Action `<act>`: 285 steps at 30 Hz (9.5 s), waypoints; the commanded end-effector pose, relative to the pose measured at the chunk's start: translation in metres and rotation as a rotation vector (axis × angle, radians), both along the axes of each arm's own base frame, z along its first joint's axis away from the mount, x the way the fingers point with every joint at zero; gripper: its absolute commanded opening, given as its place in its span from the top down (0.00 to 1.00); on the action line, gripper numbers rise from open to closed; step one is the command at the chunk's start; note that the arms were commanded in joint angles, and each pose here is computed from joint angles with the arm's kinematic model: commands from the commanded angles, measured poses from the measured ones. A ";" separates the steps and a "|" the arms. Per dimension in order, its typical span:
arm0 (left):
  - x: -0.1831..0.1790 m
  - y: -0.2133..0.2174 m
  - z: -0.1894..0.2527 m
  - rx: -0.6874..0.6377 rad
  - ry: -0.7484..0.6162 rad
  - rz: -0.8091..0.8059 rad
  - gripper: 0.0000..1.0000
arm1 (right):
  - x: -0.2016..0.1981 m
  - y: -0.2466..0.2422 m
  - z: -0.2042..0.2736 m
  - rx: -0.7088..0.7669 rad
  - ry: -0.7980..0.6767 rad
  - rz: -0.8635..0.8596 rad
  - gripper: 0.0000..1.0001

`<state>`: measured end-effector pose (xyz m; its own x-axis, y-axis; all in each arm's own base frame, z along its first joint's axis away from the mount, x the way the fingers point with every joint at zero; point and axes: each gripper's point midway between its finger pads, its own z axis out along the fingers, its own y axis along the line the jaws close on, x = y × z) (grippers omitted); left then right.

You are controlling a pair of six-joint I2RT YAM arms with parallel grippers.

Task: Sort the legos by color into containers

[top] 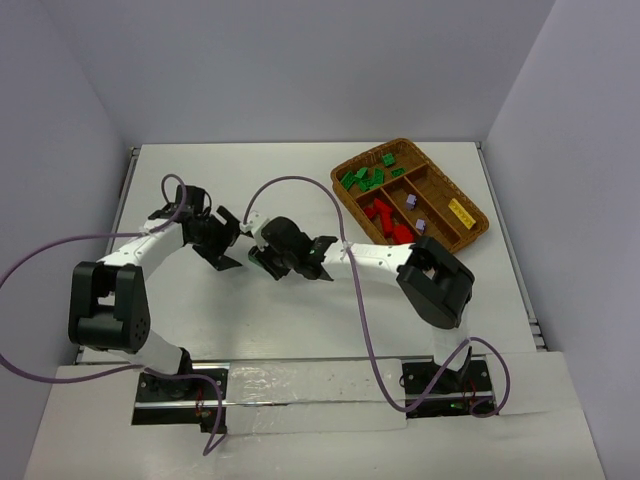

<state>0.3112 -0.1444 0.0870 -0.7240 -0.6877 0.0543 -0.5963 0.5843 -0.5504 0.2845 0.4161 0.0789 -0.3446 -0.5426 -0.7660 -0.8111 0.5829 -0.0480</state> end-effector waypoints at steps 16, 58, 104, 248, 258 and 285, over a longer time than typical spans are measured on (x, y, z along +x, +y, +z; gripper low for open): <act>-0.003 -0.018 -0.003 -0.140 0.030 0.013 0.41 | 0.000 0.014 0.034 0.083 -0.075 0.013 0.91; 0.020 0.035 0.053 0.193 -0.263 -0.022 0.51 | 0.131 -0.200 0.084 0.312 0.098 -0.736 0.98; 0.080 -0.038 0.016 0.652 -0.350 -0.391 0.10 | 0.142 -0.256 0.139 0.513 0.039 -0.820 0.21; -0.022 -0.006 0.145 0.503 -0.879 -0.545 1.00 | 0.017 0.050 0.178 0.782 0.840 0.086 0.61; -0.021 -0.005 0.150 0.508 -0.888 -0.536 1.00 | 0.014 0.046 0.166 0.753 0.848 0.072 0.43; -0.033 -0.012 0.132 0.459 -0.847 -0.590 1.00 | 0.018 0.035 0.180 0.879 0.951 0.119 0.96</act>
